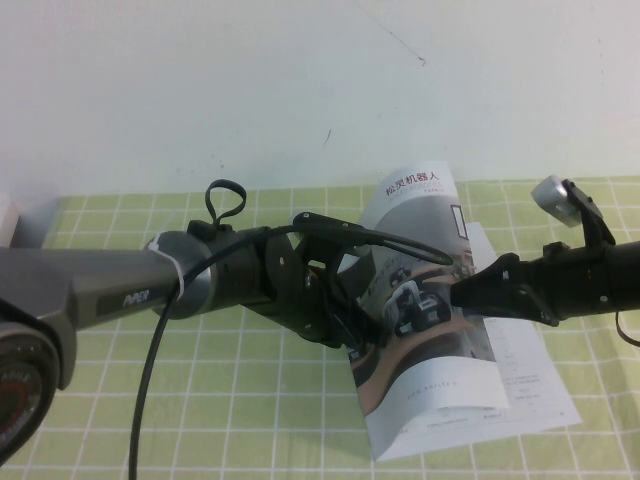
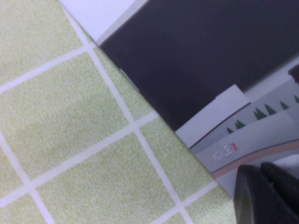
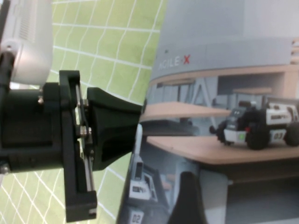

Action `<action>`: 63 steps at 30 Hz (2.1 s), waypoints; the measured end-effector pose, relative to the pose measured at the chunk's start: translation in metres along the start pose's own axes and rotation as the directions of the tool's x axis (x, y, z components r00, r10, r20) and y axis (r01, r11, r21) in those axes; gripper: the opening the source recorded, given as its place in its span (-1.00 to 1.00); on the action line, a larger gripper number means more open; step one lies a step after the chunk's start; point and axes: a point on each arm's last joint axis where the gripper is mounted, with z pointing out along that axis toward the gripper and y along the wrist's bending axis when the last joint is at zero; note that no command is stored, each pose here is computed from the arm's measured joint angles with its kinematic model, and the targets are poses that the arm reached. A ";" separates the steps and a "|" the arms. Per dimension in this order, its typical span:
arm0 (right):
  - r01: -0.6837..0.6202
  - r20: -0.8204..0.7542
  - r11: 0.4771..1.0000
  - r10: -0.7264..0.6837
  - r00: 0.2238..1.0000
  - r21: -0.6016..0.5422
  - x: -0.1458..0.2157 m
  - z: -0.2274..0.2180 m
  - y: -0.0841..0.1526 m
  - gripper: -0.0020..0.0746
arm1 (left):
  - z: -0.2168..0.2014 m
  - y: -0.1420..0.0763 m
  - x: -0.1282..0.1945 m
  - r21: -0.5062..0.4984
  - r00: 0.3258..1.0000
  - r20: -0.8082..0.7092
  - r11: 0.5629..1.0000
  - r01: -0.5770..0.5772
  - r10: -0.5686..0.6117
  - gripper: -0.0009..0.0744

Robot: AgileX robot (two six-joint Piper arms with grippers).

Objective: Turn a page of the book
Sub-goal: Open the closed book

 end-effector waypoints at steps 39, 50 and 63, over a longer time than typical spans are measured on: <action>-0.145 -0.096 0.986 0.137 0.986 -0.087 0.025 0.037 -0.038 -0.33 | 0.000 0.000 0.000 0.002 1.000 -0.005 1.000 -0.019 0.019 -0.99; -0.160 -0.111 0.986 0.156 0.982 -0.036 0.025 0.036 -0.040 -0.40 | -0.008 -0.002 0.000 0.011 0.996 -0.020 0.996 -0.090 0.091 -0.99; -0.162 -0.112 0.987 0.158 0.981 -0.024 0.025 0.036 -0.039 -0.41 | -0.105 -0.053 -0.029 0.034 0.935 0.214 0.955 -0.296 0.282 -0.99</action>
